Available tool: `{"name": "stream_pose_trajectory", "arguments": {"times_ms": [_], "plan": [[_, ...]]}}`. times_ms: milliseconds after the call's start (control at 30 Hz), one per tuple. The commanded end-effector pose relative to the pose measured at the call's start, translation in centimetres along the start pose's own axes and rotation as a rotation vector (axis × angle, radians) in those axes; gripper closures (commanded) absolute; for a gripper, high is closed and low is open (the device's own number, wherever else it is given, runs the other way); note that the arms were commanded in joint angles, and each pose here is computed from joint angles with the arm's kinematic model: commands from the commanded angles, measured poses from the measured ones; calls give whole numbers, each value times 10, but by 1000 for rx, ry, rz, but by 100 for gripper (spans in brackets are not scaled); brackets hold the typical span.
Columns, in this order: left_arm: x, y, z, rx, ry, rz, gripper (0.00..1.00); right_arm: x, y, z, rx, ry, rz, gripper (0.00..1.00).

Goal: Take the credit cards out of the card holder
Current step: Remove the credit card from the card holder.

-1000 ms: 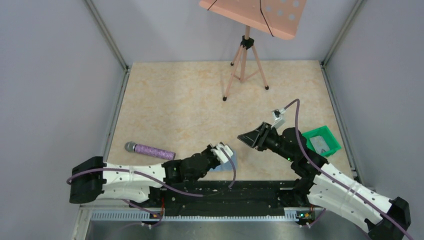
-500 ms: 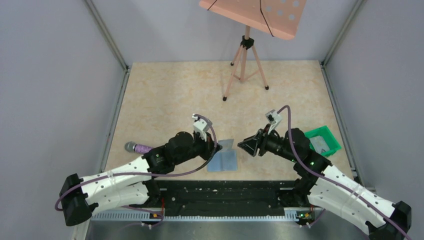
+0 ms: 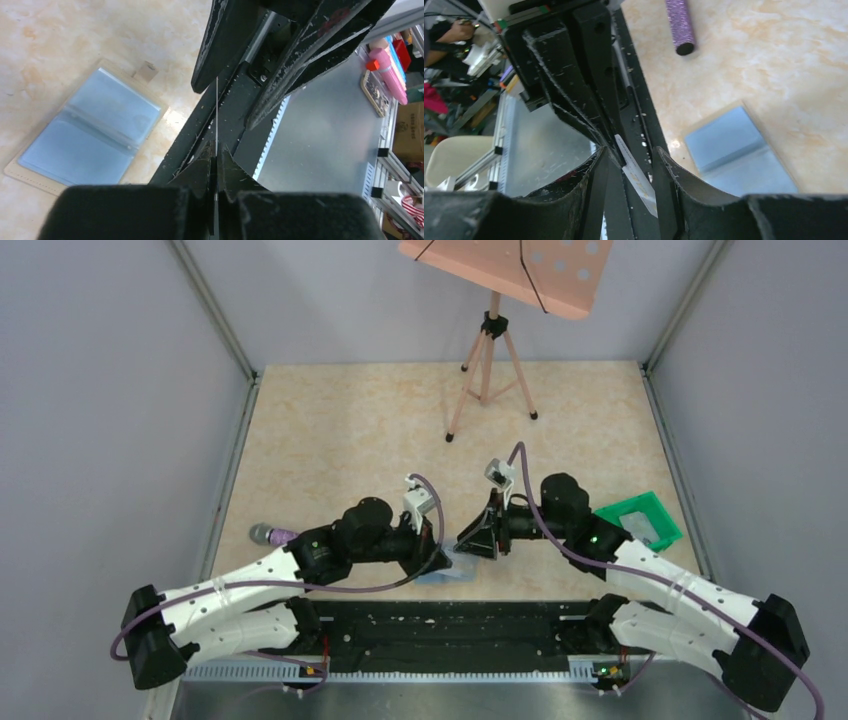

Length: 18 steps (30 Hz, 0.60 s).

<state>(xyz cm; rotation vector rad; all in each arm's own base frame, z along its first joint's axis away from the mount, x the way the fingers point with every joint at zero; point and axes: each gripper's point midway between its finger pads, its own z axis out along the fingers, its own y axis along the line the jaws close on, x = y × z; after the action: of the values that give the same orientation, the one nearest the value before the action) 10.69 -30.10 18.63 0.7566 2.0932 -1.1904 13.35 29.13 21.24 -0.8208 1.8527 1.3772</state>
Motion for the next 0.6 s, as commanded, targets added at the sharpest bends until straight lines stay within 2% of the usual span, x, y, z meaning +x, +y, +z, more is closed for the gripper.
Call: {"name": "stream_pose_trajectory", "arguments": {"times_ms": [0,400,433,533,567], "plan": [[-17,-30,-7,126,-24,23,100,-6,25,1,-166,-23,-66,62],[-17,-37,0,173,0,14,100,14,33,4,-277,44,-12,76],[-18,-38,0,175,-1,13,100,14,33,4,-279,43,-11,80],[-18,-37,1,170,-2,12,100,14,35,3,-287,37,-3,100],[-19,-36,1,168,-5,10,100,14,35,3,-289,36,1,100]]}}
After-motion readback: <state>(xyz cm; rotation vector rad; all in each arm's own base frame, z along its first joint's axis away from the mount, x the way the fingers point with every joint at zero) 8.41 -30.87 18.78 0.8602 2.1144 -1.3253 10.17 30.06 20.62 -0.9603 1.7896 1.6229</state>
